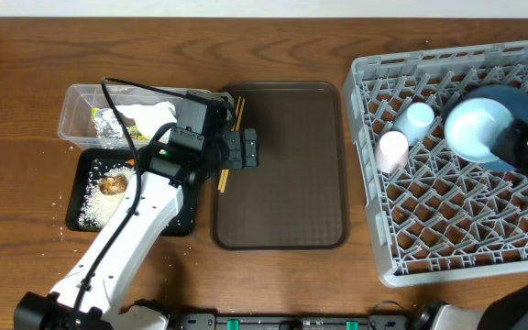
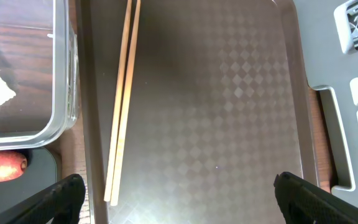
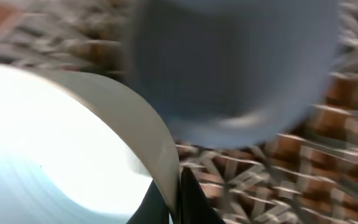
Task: Sort waste into correct bins and load items into the dishwasher rack
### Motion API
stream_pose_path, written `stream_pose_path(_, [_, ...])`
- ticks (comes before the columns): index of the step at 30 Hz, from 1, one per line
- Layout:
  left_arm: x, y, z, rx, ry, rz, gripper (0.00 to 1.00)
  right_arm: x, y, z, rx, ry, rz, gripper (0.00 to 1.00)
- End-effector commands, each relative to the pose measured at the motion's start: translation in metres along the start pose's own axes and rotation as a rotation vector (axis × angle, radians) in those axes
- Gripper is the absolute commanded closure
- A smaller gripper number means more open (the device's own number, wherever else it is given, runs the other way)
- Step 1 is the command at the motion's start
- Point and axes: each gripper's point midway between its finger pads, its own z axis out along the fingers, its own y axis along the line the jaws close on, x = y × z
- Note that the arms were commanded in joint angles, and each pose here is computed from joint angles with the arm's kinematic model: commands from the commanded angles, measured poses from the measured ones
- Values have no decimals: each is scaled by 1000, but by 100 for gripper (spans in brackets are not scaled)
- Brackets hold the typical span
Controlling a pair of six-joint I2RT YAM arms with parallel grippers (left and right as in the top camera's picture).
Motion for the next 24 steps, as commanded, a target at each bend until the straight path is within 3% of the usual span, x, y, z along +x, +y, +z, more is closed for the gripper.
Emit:
stream_pose_path(1, [-26,2,-3,-32,-92,14,2,-6,52,-25,-167,-63,-68,99])
stream_pose_path(8, [-37,0,-4,-23,-138,2,2,10,120,-39,-307,-63,-177,99])
stream_pose_path(11, [-49,-32,-9,145,-174,20,2,20,145,-39,-359,-49,-231,99])
stream_pose_path(17, [-52,-86,-26,464,-129,-91,6,31,187,-45,-440,-59,-296,99])
stream_pose_path(23, [-41,-114,-30,545,-87,-79,6,40,202,-45,-439,-58,-334,99])
stream_pose_path(24, [-40,-121,-34,578,-85,-62,11,41,202,-44,-429,-58,-338,99])
